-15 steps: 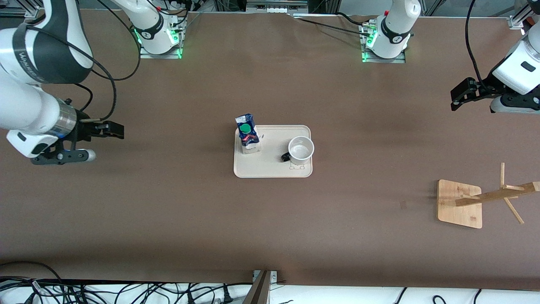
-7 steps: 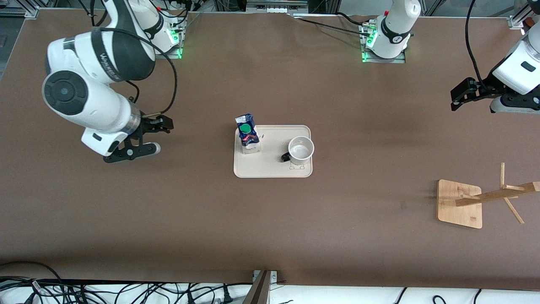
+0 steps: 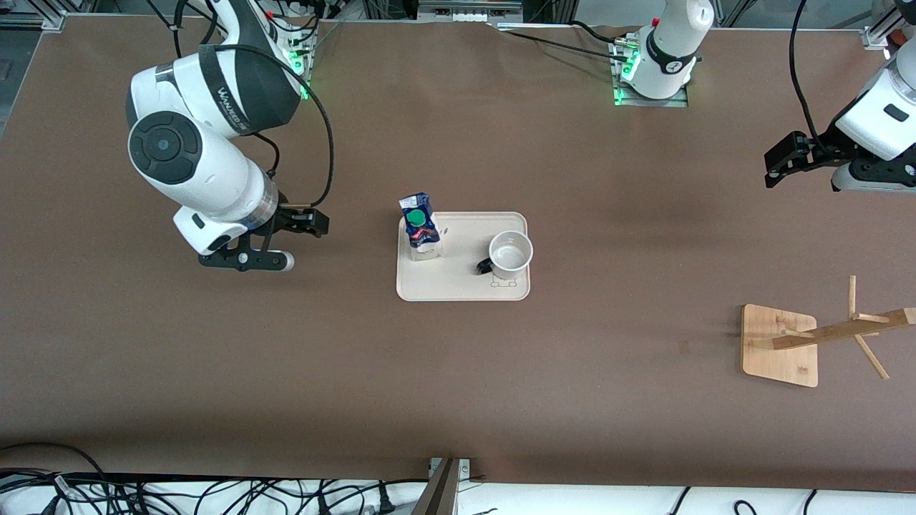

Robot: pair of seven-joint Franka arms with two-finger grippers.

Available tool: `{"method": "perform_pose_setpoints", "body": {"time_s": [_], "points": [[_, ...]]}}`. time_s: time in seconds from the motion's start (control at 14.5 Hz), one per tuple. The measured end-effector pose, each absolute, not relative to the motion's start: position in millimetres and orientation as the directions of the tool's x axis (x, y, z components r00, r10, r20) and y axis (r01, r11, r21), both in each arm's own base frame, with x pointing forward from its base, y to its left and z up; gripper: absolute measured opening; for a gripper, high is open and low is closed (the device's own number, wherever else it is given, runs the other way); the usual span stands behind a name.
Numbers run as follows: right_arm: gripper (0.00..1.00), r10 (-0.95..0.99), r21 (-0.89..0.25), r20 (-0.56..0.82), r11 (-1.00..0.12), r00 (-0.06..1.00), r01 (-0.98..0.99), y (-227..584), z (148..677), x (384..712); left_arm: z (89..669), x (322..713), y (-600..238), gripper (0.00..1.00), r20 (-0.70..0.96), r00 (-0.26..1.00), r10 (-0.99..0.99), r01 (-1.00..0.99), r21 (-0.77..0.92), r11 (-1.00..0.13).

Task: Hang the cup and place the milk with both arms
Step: 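Reach the right gripper toward the milk carton on the tray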

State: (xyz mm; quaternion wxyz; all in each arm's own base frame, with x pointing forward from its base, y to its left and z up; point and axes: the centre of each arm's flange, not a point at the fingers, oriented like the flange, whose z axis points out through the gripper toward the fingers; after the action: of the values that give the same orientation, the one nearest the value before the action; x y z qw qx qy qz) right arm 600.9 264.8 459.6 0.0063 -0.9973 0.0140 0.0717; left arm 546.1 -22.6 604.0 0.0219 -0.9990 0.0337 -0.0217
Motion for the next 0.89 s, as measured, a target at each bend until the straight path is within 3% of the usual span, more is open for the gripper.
{"method": "perform_pose_setpoints", "body": {"time_s": [0.41,0.89], "points": [[1.0,0.209,-0.021,-0.188,-0.978,0.96,0.209,346,416,569,604,546,-22,1.0,0.042,0.997,-0.067,-0.065,-0.045,-0.997],[1.0,0.293,-0.06,-0.122,-0.956,0.948,0.287,374,418,563,604,546,-22,1.0,0.041,0.997,-0.067,-0.065,-0.045,-0.997]]}}
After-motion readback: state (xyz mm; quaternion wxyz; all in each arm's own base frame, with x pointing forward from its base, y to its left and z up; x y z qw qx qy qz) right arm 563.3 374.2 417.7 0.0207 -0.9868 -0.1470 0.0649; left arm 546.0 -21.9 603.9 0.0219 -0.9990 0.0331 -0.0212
